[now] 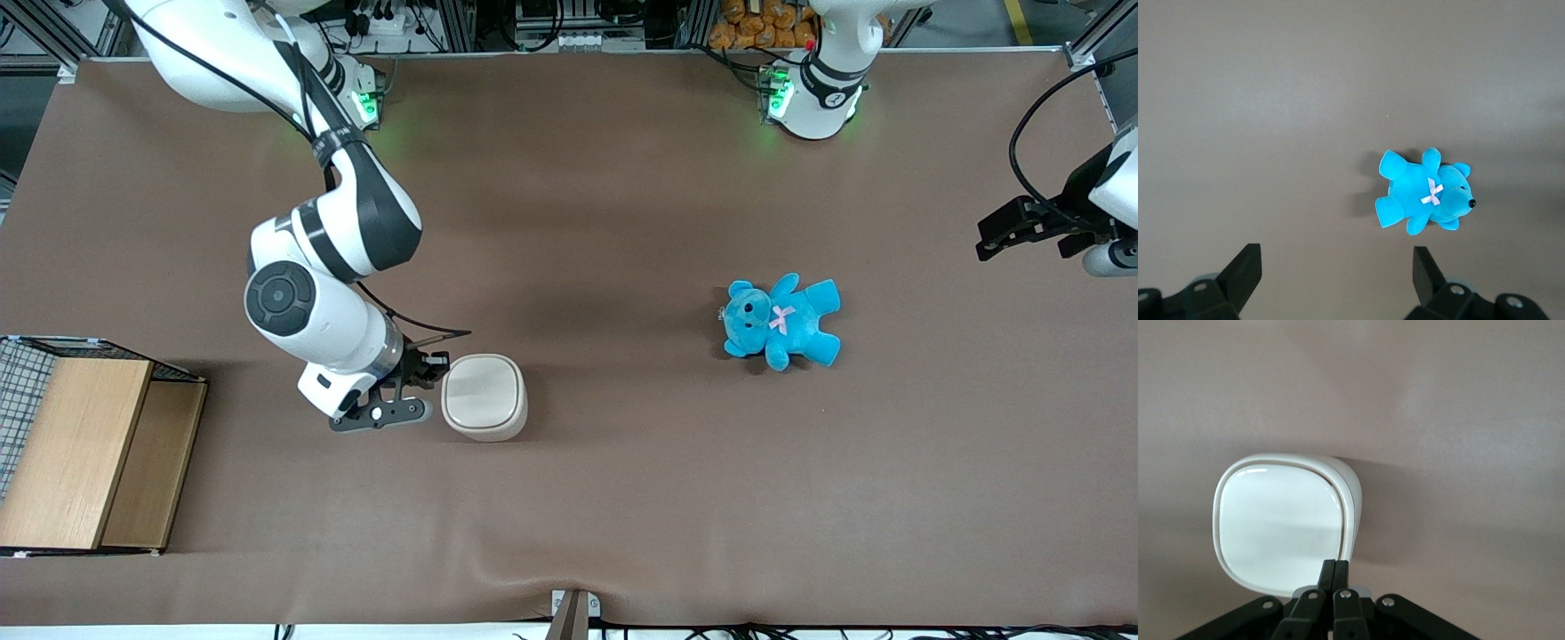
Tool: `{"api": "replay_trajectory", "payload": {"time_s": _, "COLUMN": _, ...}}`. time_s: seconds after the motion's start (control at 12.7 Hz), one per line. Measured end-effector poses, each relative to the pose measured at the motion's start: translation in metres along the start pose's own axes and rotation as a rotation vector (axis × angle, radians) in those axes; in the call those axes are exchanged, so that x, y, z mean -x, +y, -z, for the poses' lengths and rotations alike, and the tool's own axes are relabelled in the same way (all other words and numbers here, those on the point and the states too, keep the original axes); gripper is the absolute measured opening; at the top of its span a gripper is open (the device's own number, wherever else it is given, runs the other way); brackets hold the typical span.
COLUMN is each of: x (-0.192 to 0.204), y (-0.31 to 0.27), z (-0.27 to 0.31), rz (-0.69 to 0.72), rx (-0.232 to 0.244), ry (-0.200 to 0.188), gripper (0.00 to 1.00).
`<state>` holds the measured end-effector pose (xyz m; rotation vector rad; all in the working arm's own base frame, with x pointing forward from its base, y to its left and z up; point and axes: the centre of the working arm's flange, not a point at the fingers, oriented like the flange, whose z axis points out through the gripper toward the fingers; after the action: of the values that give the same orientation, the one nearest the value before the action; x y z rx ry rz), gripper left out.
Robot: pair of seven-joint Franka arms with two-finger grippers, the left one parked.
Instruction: Open trash can with right arm
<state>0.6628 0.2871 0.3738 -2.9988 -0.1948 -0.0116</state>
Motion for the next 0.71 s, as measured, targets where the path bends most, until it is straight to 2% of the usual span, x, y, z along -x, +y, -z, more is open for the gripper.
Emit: {"api": "replay_trajectory", "payload": {"time_s": 0.71, "x": -0.007, "y": -0.015, "z": -0.028, "rz": -0.007, "rx": -0.005, "ry": -0.005, "gripper": 0.01}}
